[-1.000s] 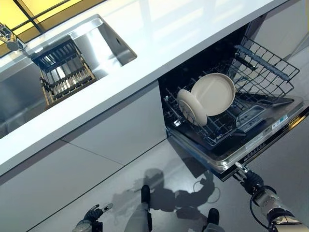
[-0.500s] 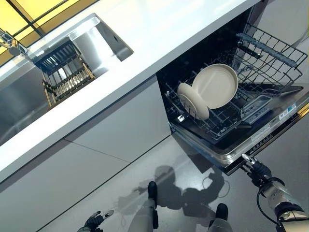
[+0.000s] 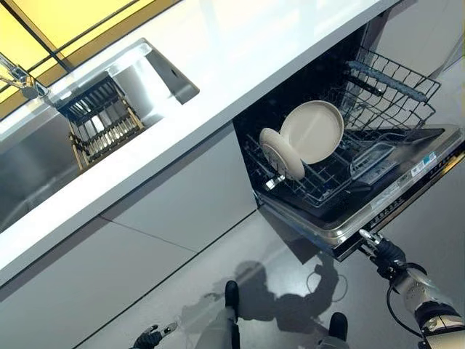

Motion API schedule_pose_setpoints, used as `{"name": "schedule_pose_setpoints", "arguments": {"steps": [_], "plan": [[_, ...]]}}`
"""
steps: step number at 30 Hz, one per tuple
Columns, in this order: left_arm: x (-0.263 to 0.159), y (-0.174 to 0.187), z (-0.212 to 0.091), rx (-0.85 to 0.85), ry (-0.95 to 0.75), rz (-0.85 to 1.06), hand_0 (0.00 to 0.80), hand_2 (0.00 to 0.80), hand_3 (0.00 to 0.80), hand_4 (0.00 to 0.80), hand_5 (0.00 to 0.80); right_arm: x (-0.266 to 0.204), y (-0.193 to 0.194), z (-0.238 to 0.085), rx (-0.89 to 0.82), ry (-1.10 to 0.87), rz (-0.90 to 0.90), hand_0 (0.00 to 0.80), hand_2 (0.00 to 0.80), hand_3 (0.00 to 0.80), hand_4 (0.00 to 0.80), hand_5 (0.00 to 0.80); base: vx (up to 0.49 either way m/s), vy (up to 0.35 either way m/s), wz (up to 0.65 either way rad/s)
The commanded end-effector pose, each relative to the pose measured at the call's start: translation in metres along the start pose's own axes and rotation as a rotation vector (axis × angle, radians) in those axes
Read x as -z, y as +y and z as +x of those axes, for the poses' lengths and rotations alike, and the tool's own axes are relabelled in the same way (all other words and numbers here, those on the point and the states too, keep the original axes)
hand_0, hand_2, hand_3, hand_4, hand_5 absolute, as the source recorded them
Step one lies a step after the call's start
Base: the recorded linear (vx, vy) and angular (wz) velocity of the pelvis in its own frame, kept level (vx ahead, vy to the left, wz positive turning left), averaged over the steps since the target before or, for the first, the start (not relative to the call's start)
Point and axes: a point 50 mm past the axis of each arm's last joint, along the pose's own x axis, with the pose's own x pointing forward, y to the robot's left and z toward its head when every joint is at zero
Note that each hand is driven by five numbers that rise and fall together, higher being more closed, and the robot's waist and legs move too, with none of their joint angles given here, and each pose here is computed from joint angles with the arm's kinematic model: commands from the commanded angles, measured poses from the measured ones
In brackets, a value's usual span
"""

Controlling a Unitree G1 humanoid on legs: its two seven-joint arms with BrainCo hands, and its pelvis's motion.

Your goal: Take plates into dishwasher

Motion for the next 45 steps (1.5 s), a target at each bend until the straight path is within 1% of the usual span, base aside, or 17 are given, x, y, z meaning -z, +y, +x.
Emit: {"name": "schedule_pose_setpoints", "arguments": {"steps": [1,14,19,21,27,31,35,37,39,41,42,43,44,45], "plan": [[-0.017,0.011,0.002,-0.028,-0.021,0.092,0.000,0.000,0.000,0.000,0.000,-0.157,0.183,0.013,-0.654,-0.583,0.022,0.000,0.000,0.000,0.000,0.000,0.043,-0.005,-0.07],[-0.015,0.015,0.001,-0.054,-0.005,0.113,0.000,0.000,0.000,0.000,0.000,-0.162,0.192,0.011,-0.657,-0.597,0.027,0.000,0.000,0.000,0.000,0.000,0.025,-0.025,0.06],[-0.011,0.019,0.001,-0.066,0.013,0.126,0.000,0.000,0.000,0.000,0.000,-0.157,0.179,0.016,-0.590,-0.563,0.000,0.000,0.000,0.000,0.000,0.000,0.053,-0.018,0.09],[-0.008,0.022,0.000,-0.076,0.023,0.127,0.000,0.000,0.000,0.000,0.000,-0.146,0.170,0.020,-0.530,-0.512,-0.056,0.000,0.000,0.000,0.000,0.000,0.081,-0.039,0.08],[-0.004,0.027,-0.002,-0.090,0.031,0.137,0.000,0.000,0.000,0.000,0.000,-0.124,0.150,0.022,-0.505,-0.445,-0.062,0.000,0.000,0.000,0.000,0.000,0.076,-0.049,0.16],[-0.006,0.028,-0.001,-0.097,0.040,0.142,0.000,0.000,0.000,0.000,0.000,-0.108,0.133,0.026,-0.411,-0.362,-0.115,0.000,0.000,0.000,0.000,0.000,0.072,-0.041,0.18],[-0.004,0.029,-0.002,-0.107,0.049,0.128,0.000,0.000,0.000,0.000,0.000,-0.081,0.109,0.029,-0.310,-0.232,-0.219,0.000,0.000,0.000,0.000,0.000,0.085,-0.030,0.07],[-0.001,0.030,-0.002,-0.118,0.068,0.109,0.000,0.000,0.000,0.000,0.000,-0.053,0.089,0.029,-0.216,-0.108,-0.327,0.000,0.000,0.000,0.000,0.000,0.124,-0.018,0.04],[0.001,0.030,-0.002,-0.122,0.080,0.099,0.000,0.000,0.000,0.000,0.000,-0.038,0.079,0.028,-0.172,-0.042,-0.374,0.000,0.000,0.000,0.000,0.000,0.091,-0.007,0.11],[0.006,0.027,-0.002,-0.120,0.107,0.085,0.000,0.000,0.000,0.000,0.000,-0.010,0.064,0.024,-0.110,0.058,-0.439,0.000,0.000,0.000,0.000,0.000,0.122,0.009,0.05],[0.008,0.026,-0.002,-0.120,0.114,0.082,0.000,0.000,0.000,0.000,0.000,-0.002,0.062,0.022,-0.094,0.082,-0.448,0.000,0.000,0.000,0.000,0.000,0.137,0.029,0.05],[0.012,0.025,-0.002,-0.126,0.129,0.066,0.000,0.000,0.000,0.000,0.000,0.022,0.057,0.017,-0.074,0.153,-0.478,0.000,0.000,0.000,0.000,0.000,0.090,0.024,0.08],[0.012,0.025,-0.002,-0.127,0.131,0.062,0.000,0.000,0.000,0.000,0.000,0.026,0.056,0.016,-0.072,0.169,-0.484,0.000,0.000,0.000,0.000,0.000,0.097,0.036,0.08],[0.014,0.025,-0.002,-0.132,0.138,0.052,0.000,0.000,0.000,0.000,0.000,0.042,0.053,0.012,-0.064,0.214,-0.508,0.000,0.000,0.000,0.000,0.000,0.070,0.034,0.05]]}}
